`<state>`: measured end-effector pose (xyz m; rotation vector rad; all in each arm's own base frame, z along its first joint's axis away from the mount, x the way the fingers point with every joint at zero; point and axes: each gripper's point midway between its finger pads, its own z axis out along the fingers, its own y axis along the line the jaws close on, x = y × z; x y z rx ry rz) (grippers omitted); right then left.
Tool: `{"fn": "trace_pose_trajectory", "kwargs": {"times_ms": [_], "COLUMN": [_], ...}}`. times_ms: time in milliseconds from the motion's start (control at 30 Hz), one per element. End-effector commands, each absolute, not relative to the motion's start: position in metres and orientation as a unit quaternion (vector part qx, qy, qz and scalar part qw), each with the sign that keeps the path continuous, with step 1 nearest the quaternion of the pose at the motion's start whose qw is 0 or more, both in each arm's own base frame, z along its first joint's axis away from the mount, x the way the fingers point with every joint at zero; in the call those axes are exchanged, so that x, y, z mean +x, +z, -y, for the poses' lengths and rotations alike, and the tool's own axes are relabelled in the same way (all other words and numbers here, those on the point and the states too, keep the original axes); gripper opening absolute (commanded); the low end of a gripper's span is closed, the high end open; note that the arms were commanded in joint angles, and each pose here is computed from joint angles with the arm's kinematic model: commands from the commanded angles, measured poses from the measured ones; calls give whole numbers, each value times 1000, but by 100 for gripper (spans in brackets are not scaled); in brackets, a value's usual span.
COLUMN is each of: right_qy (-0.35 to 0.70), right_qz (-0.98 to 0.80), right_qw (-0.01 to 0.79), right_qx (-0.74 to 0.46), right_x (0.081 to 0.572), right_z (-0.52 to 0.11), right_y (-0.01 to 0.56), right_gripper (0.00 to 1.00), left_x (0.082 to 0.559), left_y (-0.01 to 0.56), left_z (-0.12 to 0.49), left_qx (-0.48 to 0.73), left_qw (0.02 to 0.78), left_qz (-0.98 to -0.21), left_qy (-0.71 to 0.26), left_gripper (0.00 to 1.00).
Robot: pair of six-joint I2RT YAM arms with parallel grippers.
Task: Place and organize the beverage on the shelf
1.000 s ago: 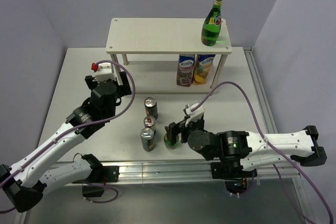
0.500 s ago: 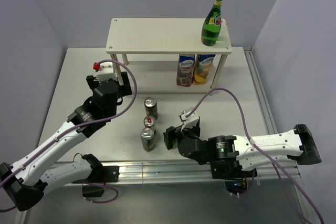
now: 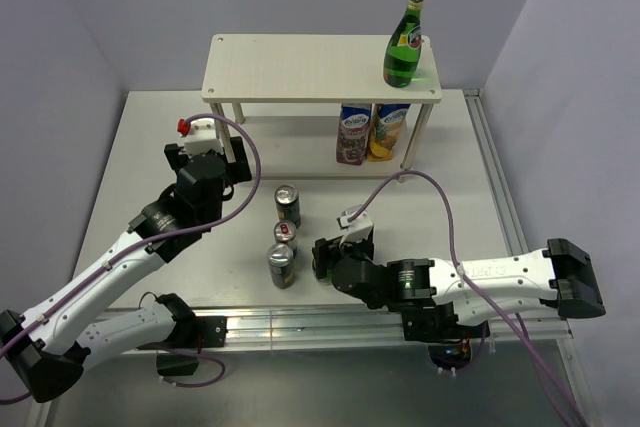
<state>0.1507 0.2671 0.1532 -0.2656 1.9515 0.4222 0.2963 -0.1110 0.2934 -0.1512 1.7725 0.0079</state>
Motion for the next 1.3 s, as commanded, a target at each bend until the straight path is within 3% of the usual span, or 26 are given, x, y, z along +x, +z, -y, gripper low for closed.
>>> {"fn": "trace_pose_trajectory", "kwargs": {"times_ms": [0,33,200,300,333,433,600,933,1200,1267], "right_qy": [189,184,180,177,178,173,167,182,160,122], "right_qz": [-814,-815,-816,-817,-816,-811,-793,-711,-654,-655], "right_qw": [542,543,543,543,543,553,579,678,740,746], "right_qx": [-85,-84,-82,-88,-88,-86,-83,-36,-1,-17], "right_x": [159,160,161,161,161,165,170,199,258,279], "right_z": [-272,-270,-271,-271,-273,-272,-265,-228,-198,-201], "right_y": [151,147,142,143,146,165,224,423,546,552], "right_gripper": [83,74,53,33,19,0,0,0,0,0], "left_x": [296,296,296,296,296,296,296,294,292,293], "left_y": [311,311,311,310,310,310,310,314,318,318], "left_z": [107,106,107,107,107,107,107,105,103,102], "left_qx": [-81,-81,-81,-80,-80,-80,-79,-81,-83,-85], "left_qw": [644,645,644,644,644,644,644,646,652,652], "left_qz": [-760,-760,-761,-761,-761,-761,-761,-759,-754,-753], "left_qy": [-4,-4,-3,-2,-2,-2,-3,-8,-12,-11], "left_gripper": [97,97,97,97,97,97,97,97,98,98]}}
